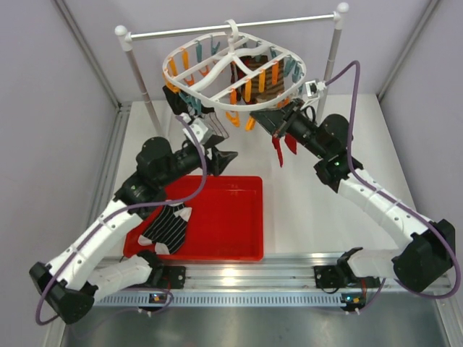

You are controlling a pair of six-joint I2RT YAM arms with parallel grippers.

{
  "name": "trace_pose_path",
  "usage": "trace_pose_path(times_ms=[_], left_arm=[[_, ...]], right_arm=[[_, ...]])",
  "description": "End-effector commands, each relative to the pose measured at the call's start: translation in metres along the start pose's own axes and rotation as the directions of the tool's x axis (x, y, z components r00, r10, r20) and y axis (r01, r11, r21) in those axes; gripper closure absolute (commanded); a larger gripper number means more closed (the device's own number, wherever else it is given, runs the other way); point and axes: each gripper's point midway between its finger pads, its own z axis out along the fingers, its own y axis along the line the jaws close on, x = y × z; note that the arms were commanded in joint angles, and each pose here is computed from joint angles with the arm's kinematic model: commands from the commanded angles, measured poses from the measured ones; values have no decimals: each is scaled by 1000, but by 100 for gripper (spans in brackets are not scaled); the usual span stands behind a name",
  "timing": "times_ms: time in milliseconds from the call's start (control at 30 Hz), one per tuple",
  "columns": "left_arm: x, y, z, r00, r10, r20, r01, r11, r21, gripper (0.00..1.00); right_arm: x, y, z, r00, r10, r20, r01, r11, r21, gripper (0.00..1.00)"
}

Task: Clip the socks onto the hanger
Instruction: Pick up the sock from the bin.

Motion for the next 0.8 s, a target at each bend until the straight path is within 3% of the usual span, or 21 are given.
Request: trace_pose_path(times_ms=[0,100,200,433,500,633,667,767], left_arm=[[45,-4,-45,971,-34,-236,48,997,55,36],[71,20,-72,928,-10,-372,7,1000,-11,36],[114,43,-103,835,-13,-551,-34,997,-76,39],[214,78,-179,501,-83,-862,-74,988,-138,45],[236,91,-193,438,-133,-889,-72,981,-182,45],[258,119,-203,408,-192,-892,-94,964,-250,46],[267,124,-206,383,-220,-897,-82,959,-271,46],[278,129,-204,373,-257,-891,-39,956,-292,47]], right_arm=[[-18,12,-7,997,-52,55,53,998,-21,100],[-16,8,-9,997,-66,44,66,998,-12,100],[-14,6,-11,997,-74,35,74,997,-4,100],[-11,3,-11,996,-82,25,82,997,0,100],[-9,3,-11,997,-79,22,79,997,-4,100],[-8,3,-11,997,-78,19,78,997,-8,100],[-7,3,-10,997,-77,16,77,997,-9,100],[-7,3,-11,997,-81,13,81,997,-9,100]])
